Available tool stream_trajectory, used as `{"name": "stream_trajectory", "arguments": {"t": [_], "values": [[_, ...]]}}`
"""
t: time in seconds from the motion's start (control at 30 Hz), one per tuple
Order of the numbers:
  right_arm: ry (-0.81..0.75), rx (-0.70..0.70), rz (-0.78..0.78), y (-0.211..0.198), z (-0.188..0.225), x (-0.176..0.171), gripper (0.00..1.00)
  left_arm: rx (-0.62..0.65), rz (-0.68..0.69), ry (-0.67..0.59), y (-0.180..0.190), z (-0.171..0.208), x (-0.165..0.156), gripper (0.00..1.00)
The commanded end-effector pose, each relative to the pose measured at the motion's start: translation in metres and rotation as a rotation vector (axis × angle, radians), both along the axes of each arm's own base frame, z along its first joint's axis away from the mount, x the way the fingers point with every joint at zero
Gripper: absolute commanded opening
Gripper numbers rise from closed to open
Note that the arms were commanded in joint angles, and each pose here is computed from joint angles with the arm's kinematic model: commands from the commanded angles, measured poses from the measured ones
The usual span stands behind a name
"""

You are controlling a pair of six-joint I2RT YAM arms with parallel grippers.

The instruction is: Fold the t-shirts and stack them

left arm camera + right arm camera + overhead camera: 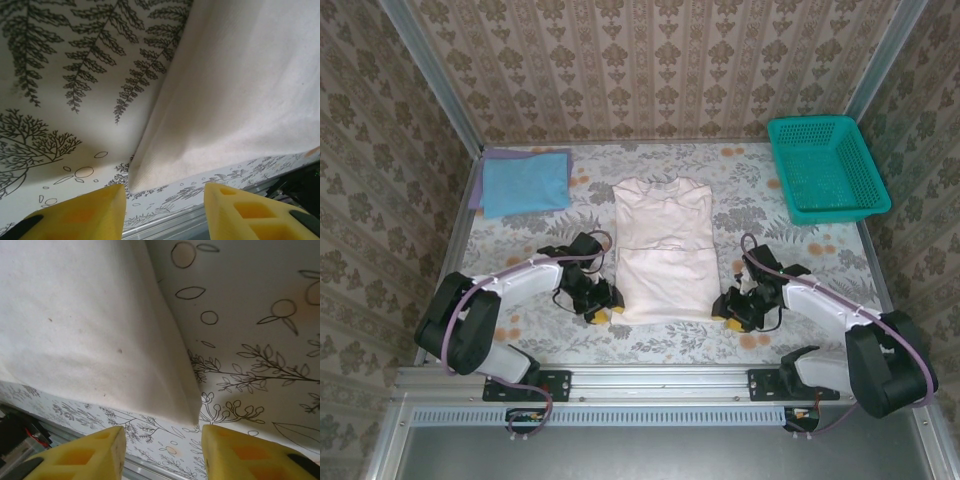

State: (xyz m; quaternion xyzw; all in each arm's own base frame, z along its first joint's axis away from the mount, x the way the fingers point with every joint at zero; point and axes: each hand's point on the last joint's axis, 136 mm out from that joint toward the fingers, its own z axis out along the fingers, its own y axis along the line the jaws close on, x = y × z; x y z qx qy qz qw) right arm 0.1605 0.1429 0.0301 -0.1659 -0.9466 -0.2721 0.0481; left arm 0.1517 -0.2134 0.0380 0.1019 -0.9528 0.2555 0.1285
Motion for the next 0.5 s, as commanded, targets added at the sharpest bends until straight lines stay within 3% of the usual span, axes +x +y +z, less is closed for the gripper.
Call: {"name": "stream_trajectory", "arguments": {"t": [0.0, 0.2, 0.47], "values": [[-0.003, -0.036, -0.022, -0.003, -0.005, 0.005, 0.43, -0.007, 0.039, 0.047, -0.002, -0.006, -0.005, 0.45], [-0.001, -0.072, -0.041, -0.009, -0.014, 0.006, 0.4, 0.016, 0.036, 0.062, 0.001, -0.011, -0.008, 0.43], [-0.004, -0.076, -0.052, -0.008, -0.019, 0.011, 0.25, 0.019, 0.041, 0.064, -0.001, -0.019, -0.004, 0.32]]}}
